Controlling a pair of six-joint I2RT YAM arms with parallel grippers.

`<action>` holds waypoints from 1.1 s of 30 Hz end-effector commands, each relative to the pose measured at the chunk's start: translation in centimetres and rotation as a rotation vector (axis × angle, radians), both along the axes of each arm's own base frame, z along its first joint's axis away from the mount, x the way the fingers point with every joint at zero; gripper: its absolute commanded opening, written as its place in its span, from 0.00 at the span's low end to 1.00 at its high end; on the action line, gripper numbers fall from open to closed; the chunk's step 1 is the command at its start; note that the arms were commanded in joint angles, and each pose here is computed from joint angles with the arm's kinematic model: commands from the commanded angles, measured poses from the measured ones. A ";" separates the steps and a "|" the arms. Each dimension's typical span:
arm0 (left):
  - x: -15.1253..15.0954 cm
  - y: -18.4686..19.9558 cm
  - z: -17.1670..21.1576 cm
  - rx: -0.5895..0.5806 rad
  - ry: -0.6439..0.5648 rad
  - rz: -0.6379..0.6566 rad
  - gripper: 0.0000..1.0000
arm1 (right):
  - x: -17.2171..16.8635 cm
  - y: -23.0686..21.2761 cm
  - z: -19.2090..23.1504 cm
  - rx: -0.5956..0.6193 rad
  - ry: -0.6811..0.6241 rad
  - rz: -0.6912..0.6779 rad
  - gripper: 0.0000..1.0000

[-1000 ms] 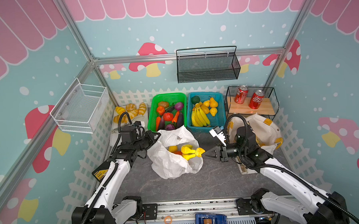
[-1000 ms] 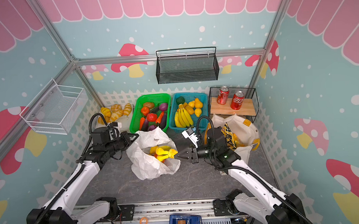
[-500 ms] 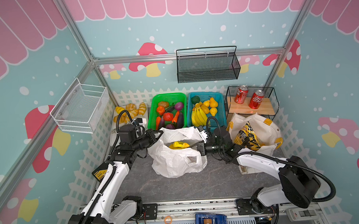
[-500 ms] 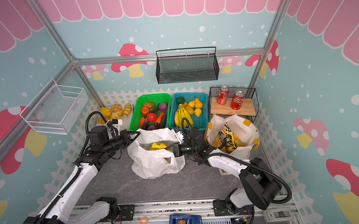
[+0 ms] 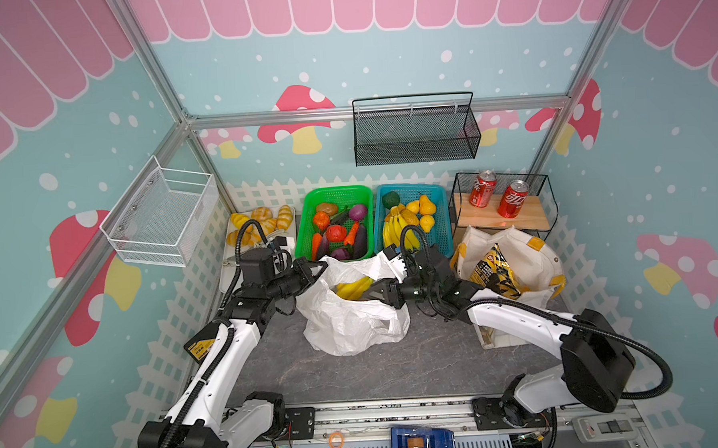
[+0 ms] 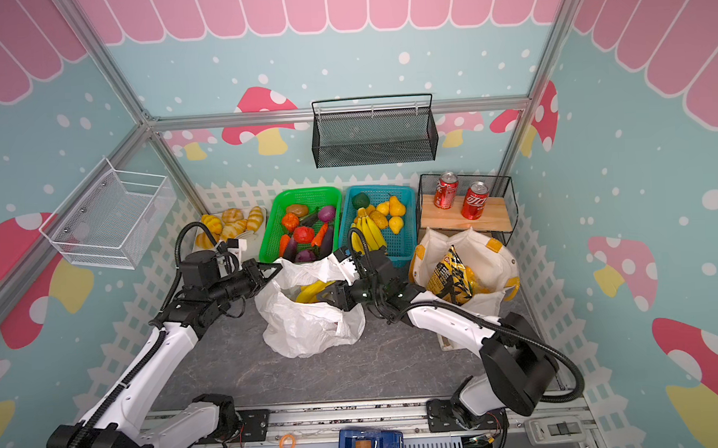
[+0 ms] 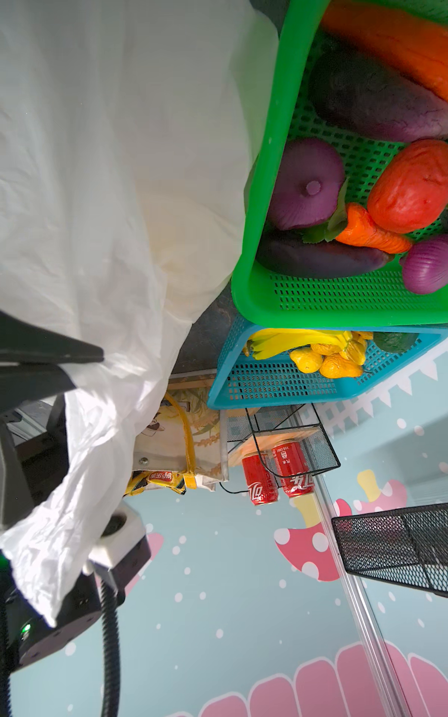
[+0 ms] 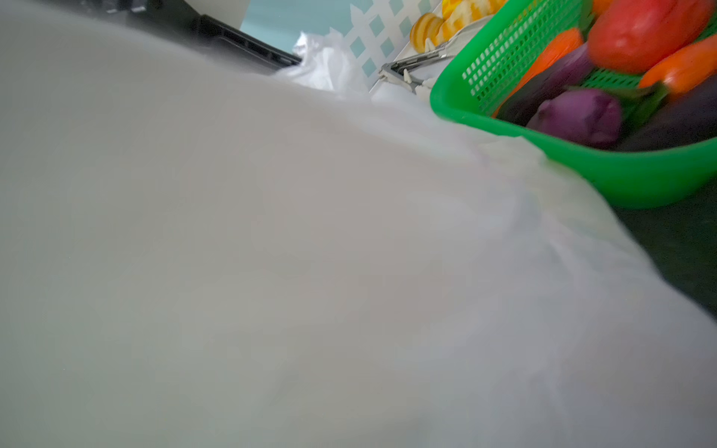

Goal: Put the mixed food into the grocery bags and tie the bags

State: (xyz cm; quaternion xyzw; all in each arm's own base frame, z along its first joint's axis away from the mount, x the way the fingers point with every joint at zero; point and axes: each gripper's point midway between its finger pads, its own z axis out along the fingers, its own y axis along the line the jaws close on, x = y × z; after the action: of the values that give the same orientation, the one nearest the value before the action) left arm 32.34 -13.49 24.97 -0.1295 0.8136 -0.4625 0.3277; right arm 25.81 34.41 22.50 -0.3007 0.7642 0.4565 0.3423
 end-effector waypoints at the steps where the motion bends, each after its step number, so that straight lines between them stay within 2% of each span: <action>1: 0.9 0.4 1.7 0.001 -0.042 0.018 0.00 | -0.2 -2.4 1.3 -0.137 -0.227 0.009 0.47; 5: 1.6 0.9 1.8 0.008 -0.033 0.045 0.00 | -1.3 -4.7 3.1 -0.183 -0.406 0.004 0.50; 10: 2.4 0.8 1.7 0.007 -0.016 0.048 0.00 | -2.0 -6.7 6.0 -0.175 -0.587 -0.050 0.59; 14: 2.6 0.7 1.3 0.003 0.000 0.041 0.00 | -0.2 -7.2 7.6 -0.197 -0.710 -0.130 0.76; 17: 2.6 0.7 1.1 0.008 0.002 0.043 0.00 | 1.9 -6.7 8.2 -0.238 -0.771 -0.174 0.78; 22: 2.7 0.7 0.6 0.010 0.014 0.038 0.00 | 3.9 -3.4 8.8 -0.213 -0.797 -0.097 0.77; 25: 2.7 0.7 0.5 0.013 0.015 0.037 0.00 | 4.5 -1.9 8.8 -0.182 -0.799 -0.064 0.67; 27: 2.9 0.8 0.4 0.020 0.015 0.043 0.00 | 4.8 -1.4 8.6 -0.169 -0.785 -0.052 0.52; 29: 2.9 0.8 0.4 0.026 0.017 0.044 0.00 | 4.8 -1.4 8.7 -0.135 -0.751 -0.028 0.31; 30: 3.0 0.9 0.4 0.031 0.017 0.045 0.00 | 4.8 -1.7 8.8 -0.111 -0.726 -0.023 0.24; 33: 2.9 1.2 0.7 0.060 0.009 0.057 0.14 | 5.3 -3.5 9.9 -0.014 -0.608 -0.033 0.13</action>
State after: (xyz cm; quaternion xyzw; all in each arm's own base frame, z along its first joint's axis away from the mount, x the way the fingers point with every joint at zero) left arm 34.80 -12.92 24.45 -0.1504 0.8234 -0.4446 0.3190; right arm 31.43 31.51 29.25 -0.4312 0.6566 0.2726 0.5555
